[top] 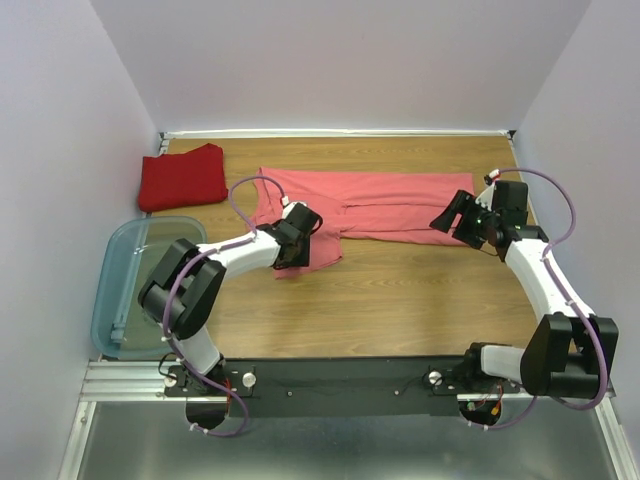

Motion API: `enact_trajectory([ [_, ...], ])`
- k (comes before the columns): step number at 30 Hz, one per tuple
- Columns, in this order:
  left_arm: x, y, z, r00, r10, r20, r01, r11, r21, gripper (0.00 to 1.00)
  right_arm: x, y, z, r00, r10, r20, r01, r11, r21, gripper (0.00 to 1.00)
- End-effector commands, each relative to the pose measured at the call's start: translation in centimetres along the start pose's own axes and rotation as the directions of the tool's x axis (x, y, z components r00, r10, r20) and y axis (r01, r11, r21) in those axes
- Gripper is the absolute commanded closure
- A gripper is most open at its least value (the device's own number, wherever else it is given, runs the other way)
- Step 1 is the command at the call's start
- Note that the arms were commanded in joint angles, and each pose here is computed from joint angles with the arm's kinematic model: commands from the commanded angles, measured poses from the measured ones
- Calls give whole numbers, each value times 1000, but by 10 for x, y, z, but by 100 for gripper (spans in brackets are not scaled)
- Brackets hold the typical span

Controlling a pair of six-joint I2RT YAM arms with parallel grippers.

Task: Fold and stack the t-shirts
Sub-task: Fold the tshirt

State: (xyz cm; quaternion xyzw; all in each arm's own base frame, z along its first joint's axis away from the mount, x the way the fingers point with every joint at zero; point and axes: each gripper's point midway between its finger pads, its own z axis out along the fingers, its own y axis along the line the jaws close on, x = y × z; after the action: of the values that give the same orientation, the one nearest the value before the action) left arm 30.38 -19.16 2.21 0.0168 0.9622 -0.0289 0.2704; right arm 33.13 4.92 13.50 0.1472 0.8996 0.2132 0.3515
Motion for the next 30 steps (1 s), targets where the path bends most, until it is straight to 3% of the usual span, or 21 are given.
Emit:
enact_trajectory([
  [1,11,4,12,1000,-5,-23,4,998,-57,51,6,8,-1,1000,-21,-3,21,999,-47,20],
  [3,18,4,16,999,-9,-38,6,998,-63,59,5,10,-1,1000,-25,-2,25,998,-54,20],
  [6,23,8,19,999,-6,-46,2,996,-86,84,3,11,-1,1000,-28,6,29,998,-59,20],
  [7,22,9,19,999,-7,-46,2,996,-92,97,3,11,-1,1000,-30,6,30,998,-60,20],
  [8,20,11,19,999,-8,-38,4,995,-104,100,3,12,-1,1000,-30,6,30,998,-62,20],
  [12,-2,11,9,1000,-2,15,3,992,-125,100,4,11,1,999,-33,5,33,997,-64,20],
  [16,-51,5,-4,994,39,104,-25,990,-135,100,5,13,2,999,-37,0,37,997,-70,20],
  [19,-108,1,-8,981,49,187,-21,989,-149,100,8,17,4,999,-37,-17,35,995,-93,20],
  [25,-190,3,5,955,60,291,-7,983,-181,100,12,16,9,999,-43,-30,40,995,-90,20],
  [30,-222,19,34,948,68,312,6,973,-230,100,16,13,15,998,-45,-50,41,996,-82,20],
])
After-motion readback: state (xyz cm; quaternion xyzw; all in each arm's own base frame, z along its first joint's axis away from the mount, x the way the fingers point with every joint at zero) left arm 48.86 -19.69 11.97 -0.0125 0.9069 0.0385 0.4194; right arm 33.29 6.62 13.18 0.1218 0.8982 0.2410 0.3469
